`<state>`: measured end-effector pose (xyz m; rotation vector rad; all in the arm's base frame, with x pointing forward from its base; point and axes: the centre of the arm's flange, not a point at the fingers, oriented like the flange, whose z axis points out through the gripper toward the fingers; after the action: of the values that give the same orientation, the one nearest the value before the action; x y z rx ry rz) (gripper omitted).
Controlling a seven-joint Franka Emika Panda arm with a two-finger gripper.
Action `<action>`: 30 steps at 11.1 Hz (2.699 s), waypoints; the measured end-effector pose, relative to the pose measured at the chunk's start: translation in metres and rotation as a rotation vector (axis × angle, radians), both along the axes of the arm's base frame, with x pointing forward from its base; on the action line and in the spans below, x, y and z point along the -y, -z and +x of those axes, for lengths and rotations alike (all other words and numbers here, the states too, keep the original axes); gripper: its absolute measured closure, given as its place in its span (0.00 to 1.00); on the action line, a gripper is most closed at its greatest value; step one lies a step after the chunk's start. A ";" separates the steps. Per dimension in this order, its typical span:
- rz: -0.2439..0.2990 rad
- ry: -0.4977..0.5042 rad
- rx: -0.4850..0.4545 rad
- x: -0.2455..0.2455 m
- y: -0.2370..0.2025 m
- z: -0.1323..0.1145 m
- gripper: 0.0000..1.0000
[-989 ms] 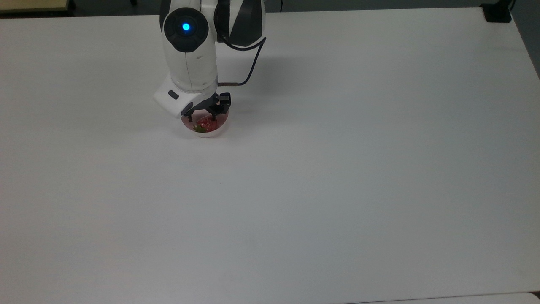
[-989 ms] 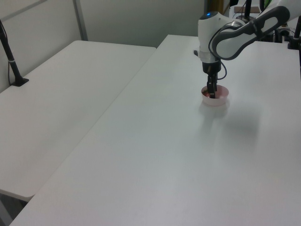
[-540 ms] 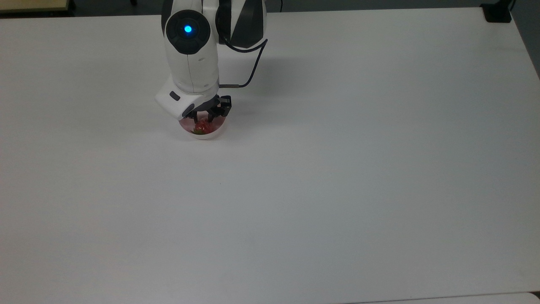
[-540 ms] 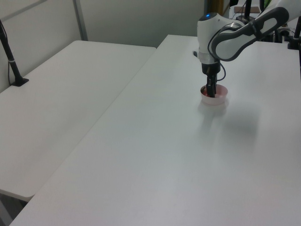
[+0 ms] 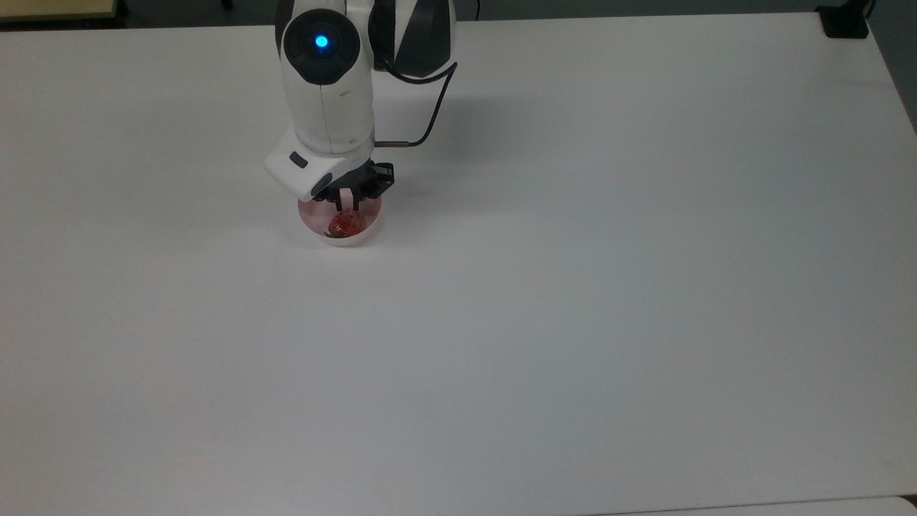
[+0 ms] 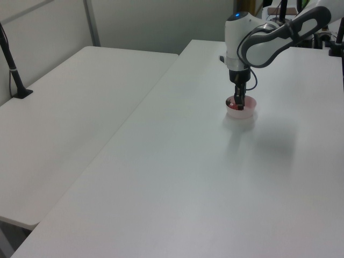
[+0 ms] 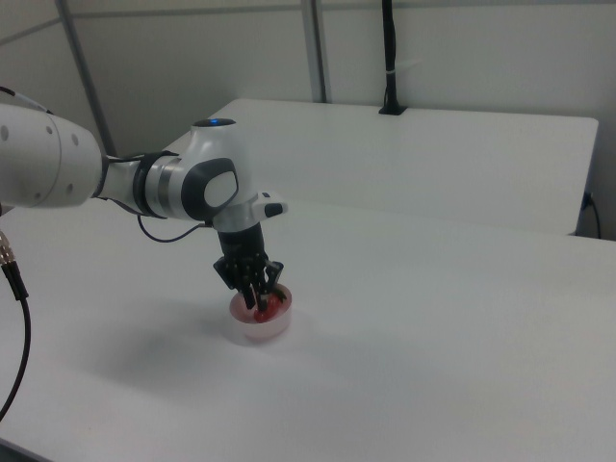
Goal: Pick up strawberry from bowl
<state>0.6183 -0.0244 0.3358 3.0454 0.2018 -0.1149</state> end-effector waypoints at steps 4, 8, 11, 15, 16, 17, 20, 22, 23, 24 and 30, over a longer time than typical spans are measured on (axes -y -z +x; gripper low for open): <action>-0.001 0.013 0.026 0.008 -0.012 0.005 0.24; -0.001 0.108 0.086 0.014 -0.003 0.011 0.15; -0.002 0.121 0.076 0.017 0.006 0.011 0.22; -0.002 0.126 0.051 0.019 0.019 0.007 0.29; -0.002 0.127 0.051 0.019 0.019 0.007 0.38; -0.002 0.127 0.052 0.019 0.019 0.007 0.56; -0.002 0.127 0.053 0.019 0.018 0.007 0.60; -0.002 0.128 0.056 0.019 0.017 0.008 0.60; -0.002 0.127 0.060 0.019 0.015 0.008 0.60; -0.002 0.127 0.068 0.019 0.011 0.009 0.60; 0.013 0.120 0.142 0.010 -0.036 0.010 0.60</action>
<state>0.6288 -0.0343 0.3719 3.0614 0.0105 0.0954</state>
